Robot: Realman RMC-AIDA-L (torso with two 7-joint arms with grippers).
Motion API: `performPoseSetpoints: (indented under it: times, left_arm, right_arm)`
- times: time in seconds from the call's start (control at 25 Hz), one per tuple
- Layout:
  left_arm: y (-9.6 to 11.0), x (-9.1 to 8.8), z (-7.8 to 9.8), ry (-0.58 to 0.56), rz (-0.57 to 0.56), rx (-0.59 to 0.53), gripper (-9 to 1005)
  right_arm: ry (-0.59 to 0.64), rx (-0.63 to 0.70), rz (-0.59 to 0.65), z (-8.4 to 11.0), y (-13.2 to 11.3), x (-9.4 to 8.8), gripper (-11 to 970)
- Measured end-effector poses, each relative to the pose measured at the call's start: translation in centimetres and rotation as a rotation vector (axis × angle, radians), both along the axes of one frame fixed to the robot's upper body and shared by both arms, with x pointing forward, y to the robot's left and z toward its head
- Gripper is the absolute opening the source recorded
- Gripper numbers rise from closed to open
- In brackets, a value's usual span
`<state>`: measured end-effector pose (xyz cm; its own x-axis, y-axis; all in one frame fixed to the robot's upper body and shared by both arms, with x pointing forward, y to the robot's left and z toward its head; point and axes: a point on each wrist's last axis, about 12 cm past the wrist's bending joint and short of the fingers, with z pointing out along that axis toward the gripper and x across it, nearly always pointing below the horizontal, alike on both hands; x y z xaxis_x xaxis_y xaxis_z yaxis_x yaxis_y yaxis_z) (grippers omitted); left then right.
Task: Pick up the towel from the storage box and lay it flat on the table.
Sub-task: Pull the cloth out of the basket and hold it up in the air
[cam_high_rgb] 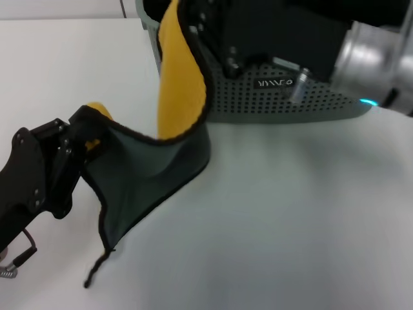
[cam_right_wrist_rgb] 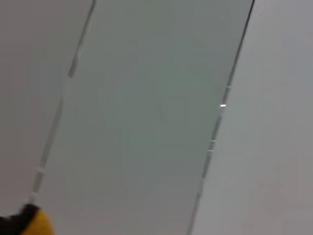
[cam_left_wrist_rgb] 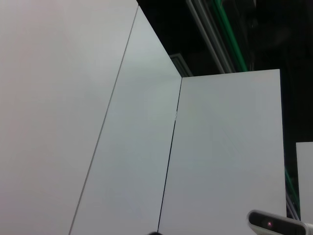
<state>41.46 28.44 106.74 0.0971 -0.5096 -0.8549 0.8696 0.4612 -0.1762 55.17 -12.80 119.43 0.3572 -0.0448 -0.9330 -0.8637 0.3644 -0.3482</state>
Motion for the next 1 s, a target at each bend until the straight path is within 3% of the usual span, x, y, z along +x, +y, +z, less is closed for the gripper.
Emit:
performPoseSetpoints:
  times: [0.16,0.36,0.64,1.0]
  left_arm:
    - [0.1,0.0,0.0,0.006,-0.01,0.001,12]
    - [0.8,-0.3,-0.1,0.041,-0.051,0.031,12]
    - [2.5,0.1,0.0,0.156,-0.125,0.05,12]
    - [2.6,1.0,0.6,0.253,-0.269,0.054,12]
  right_arm:
    - [0.085,-0.06,0.09,-0.1,-1.6,-0.2,29]
    - [0.173,-0.123,0.082,0.1,-3.3,-1.1,30]
    - [0.253,-0.19,0.028,0.4,-6.7,-4.2,30]
    - [0.374,-0.262,0.117,1.2,-10.1,-8.3,31]
